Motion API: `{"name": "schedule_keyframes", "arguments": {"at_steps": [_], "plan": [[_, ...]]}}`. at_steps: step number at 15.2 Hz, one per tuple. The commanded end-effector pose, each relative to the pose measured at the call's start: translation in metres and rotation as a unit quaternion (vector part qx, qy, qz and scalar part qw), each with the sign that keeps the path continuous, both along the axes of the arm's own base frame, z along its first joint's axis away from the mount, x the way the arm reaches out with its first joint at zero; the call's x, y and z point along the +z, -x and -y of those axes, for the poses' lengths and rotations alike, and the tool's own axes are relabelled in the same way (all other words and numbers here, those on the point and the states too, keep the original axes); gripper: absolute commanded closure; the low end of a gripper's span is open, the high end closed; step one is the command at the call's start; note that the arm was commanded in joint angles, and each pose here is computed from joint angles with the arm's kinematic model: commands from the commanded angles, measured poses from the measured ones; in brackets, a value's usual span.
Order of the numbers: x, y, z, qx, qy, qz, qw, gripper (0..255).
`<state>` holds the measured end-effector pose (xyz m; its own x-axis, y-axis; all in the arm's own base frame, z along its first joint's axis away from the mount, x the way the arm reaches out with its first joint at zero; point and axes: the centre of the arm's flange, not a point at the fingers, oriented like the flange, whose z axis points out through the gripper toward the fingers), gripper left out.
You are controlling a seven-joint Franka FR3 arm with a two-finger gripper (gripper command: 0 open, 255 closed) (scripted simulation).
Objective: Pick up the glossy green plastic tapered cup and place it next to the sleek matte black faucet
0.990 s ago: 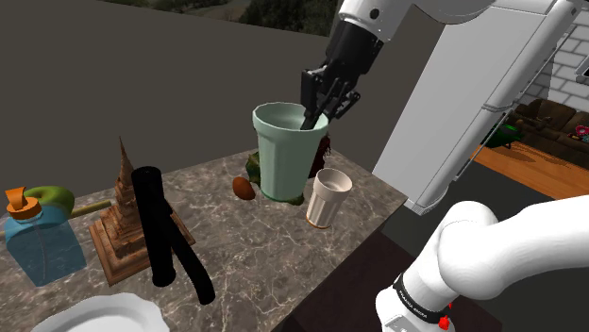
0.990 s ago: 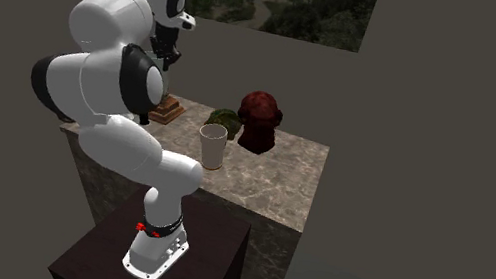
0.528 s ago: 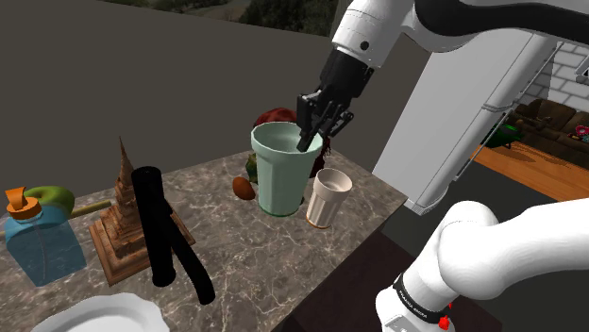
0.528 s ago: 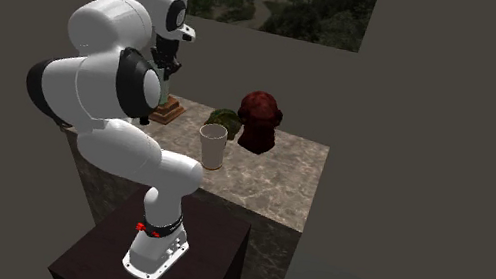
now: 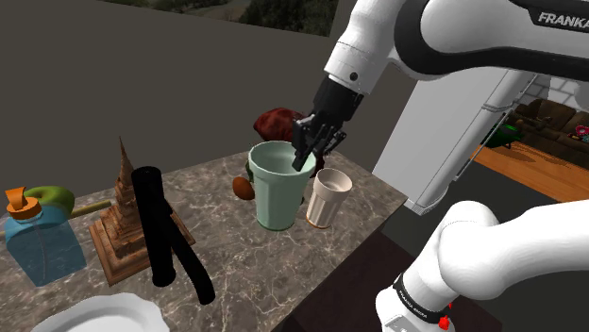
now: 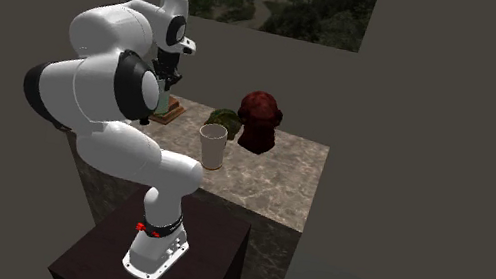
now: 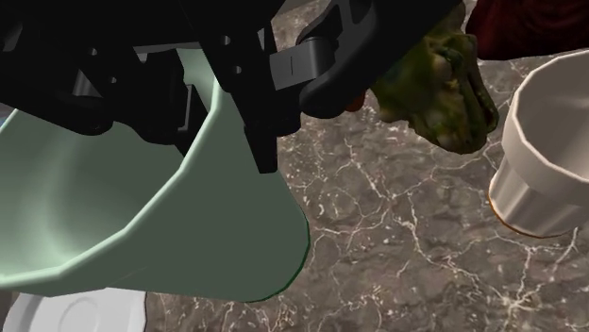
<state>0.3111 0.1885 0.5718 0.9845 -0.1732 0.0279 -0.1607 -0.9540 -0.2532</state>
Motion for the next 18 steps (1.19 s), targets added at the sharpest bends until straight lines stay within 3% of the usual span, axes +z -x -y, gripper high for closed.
{"name": "schedule_keyframes", "arguments": {"at_steps": [1,18], "plan": [[-0.010,0.000,-0.001,0.000,0.000,0.001,1.0000,255],[-0.100,0.000,-0.001,0.000,0.000,0.001,1.0000,255]]}}
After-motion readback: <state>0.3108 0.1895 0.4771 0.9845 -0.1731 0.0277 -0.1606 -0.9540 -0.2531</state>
